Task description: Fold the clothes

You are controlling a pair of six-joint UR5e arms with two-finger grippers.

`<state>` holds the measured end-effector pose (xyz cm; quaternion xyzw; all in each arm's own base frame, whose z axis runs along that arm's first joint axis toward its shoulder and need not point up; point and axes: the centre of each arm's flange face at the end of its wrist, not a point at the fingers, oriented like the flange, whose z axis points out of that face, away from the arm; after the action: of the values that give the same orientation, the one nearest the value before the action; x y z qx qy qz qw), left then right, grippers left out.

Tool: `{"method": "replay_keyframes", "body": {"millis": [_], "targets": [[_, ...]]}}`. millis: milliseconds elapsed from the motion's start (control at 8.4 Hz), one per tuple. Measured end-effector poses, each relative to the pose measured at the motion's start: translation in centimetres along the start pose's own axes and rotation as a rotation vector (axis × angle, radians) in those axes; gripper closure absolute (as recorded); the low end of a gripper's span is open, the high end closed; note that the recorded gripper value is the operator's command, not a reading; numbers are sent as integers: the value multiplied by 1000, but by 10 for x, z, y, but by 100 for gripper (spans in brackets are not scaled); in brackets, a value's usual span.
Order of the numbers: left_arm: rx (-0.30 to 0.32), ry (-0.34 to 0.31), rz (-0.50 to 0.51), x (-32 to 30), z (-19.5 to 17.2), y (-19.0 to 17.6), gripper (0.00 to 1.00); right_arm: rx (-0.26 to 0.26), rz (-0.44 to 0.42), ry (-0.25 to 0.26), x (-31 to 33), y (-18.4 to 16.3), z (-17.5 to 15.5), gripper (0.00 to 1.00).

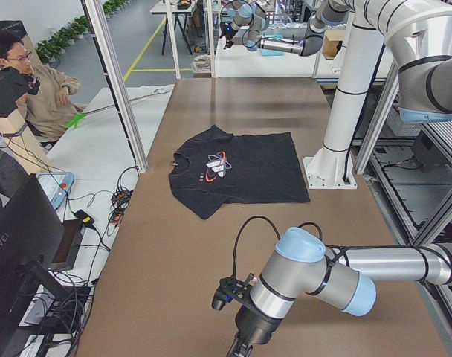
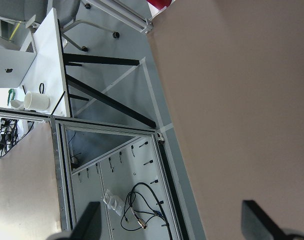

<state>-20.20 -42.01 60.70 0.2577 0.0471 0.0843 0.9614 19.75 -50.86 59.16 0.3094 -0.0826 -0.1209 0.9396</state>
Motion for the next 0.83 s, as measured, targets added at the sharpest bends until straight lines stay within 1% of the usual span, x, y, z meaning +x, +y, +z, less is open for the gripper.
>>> {"method": "replay_keyframes", "body": {"millis": [595, 833], "targets": [[3, 0, 4, 13, -21, 21, 0, -3, 1, -15, -3, 5, 3, 5], [4, 6, 5, 15, -22, 23, 0, 1, 11, -22, -8, -3, 4, 5]]}}
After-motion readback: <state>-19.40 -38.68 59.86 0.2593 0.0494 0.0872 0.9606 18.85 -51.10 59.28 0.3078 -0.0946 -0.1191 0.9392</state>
